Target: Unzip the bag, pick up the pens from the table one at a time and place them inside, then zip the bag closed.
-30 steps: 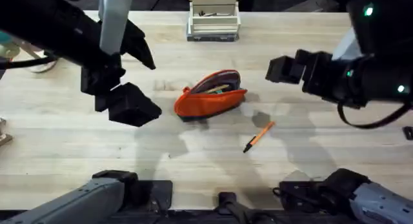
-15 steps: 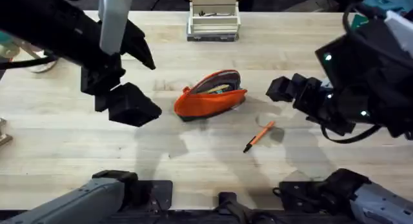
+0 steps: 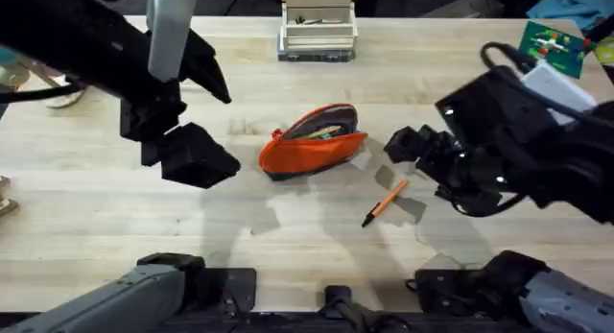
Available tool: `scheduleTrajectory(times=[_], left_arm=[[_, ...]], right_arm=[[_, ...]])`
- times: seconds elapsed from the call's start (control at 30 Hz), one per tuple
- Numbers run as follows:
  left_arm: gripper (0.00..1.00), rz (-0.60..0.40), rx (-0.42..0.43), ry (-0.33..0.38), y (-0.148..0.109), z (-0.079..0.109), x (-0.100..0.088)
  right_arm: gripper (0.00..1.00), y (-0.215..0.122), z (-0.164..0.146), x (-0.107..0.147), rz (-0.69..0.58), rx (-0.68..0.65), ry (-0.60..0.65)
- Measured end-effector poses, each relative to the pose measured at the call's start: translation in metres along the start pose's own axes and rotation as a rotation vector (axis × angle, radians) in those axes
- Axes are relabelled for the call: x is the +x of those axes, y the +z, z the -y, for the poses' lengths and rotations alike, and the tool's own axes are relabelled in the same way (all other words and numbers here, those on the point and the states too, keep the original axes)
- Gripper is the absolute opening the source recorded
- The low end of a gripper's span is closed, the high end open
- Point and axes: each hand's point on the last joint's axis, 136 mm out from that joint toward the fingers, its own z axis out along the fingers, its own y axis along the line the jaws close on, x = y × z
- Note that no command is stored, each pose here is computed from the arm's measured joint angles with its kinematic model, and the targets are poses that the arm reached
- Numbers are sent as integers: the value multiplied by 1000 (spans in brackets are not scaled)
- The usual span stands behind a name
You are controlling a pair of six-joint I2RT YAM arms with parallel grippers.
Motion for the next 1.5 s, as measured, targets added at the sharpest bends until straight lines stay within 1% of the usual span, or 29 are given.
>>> scheduleTrajectory(times=[0.23,0.57,0.77,1.0,1.4,1.47,1.5], left_arm=[[995,0,0,0,0,0,0],[995,0,0,0,0,0,0],[994,0,0,0,0,0,0],[995,0,0,0,0,0,0],[995,0,0,0,0,0,0],[995,0,0,0,0,0,0],[994,0,0,0,0,0,0]], right_arm=[[998,20,-1,14,-46,82,-44],[996,45,0,21,-73,175,5],[996,57,-6,22,-74,180,11],[996,66,-17,24,-85,150,25],[996,72,-15,28,-98,176,100],[988,72,-15,27,-95,181,111],[946,73,-14,27,-94,187,114]])
